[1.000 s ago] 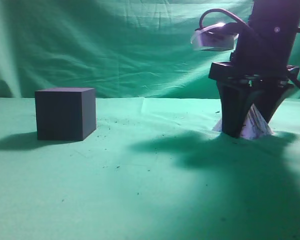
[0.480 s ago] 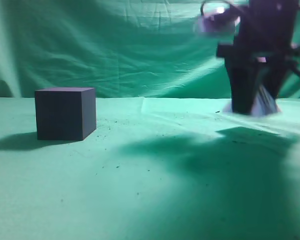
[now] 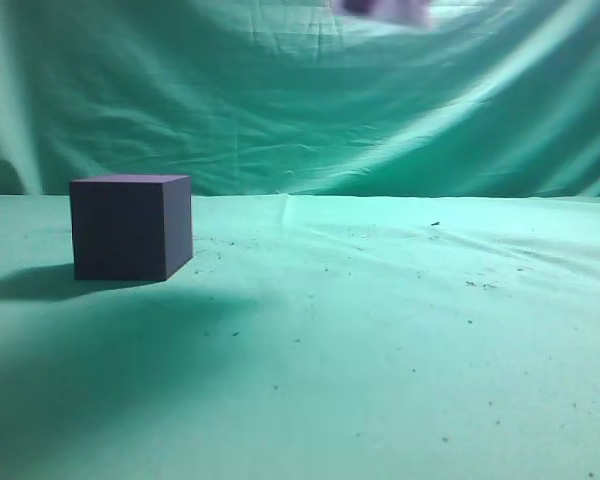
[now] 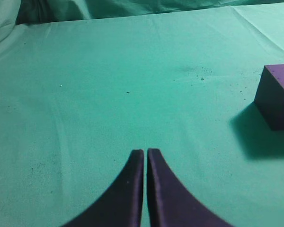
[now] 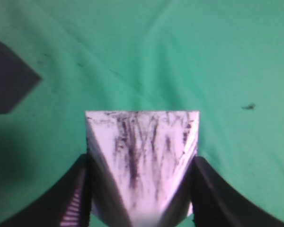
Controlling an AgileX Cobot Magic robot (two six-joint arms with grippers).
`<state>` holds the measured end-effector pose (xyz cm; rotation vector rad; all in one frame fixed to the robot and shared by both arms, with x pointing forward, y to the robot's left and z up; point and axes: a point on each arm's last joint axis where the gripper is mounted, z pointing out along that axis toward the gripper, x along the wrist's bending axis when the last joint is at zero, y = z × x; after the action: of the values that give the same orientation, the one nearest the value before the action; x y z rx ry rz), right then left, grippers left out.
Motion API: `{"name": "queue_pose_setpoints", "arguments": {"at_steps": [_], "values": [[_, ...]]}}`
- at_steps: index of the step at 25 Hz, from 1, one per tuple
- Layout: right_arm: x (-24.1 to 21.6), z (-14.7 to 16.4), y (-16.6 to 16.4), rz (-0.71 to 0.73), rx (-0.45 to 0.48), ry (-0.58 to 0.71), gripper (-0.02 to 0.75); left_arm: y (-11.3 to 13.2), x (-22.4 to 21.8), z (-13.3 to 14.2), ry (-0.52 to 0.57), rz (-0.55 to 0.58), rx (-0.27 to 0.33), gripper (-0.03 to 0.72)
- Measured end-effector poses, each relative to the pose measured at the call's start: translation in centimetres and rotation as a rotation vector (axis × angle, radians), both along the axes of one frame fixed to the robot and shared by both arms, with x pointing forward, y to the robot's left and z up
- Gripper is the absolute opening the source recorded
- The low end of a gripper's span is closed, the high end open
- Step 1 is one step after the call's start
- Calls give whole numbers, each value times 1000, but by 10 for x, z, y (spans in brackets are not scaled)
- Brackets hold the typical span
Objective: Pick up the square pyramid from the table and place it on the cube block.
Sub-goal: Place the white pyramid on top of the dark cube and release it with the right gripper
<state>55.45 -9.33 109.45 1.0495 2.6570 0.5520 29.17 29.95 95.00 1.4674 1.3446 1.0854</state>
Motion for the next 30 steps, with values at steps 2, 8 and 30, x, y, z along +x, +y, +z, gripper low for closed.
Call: {"name": "queue_pose_setpoints", "arguments": {"at_steps": [2, 8, 30], "values": [[-15, 9, 27, 78, 34, -23, 384, 0, 0, 0, 0, 0, 0, 0], [-50, -9, 108, 288, 13, 13, 384, 0, 0, 0, 0, 0, 0, 0], [-22, -89, 168, 352, -161, 38, 384, 0, 0, 0, 0, 0, 0, 0]]}}
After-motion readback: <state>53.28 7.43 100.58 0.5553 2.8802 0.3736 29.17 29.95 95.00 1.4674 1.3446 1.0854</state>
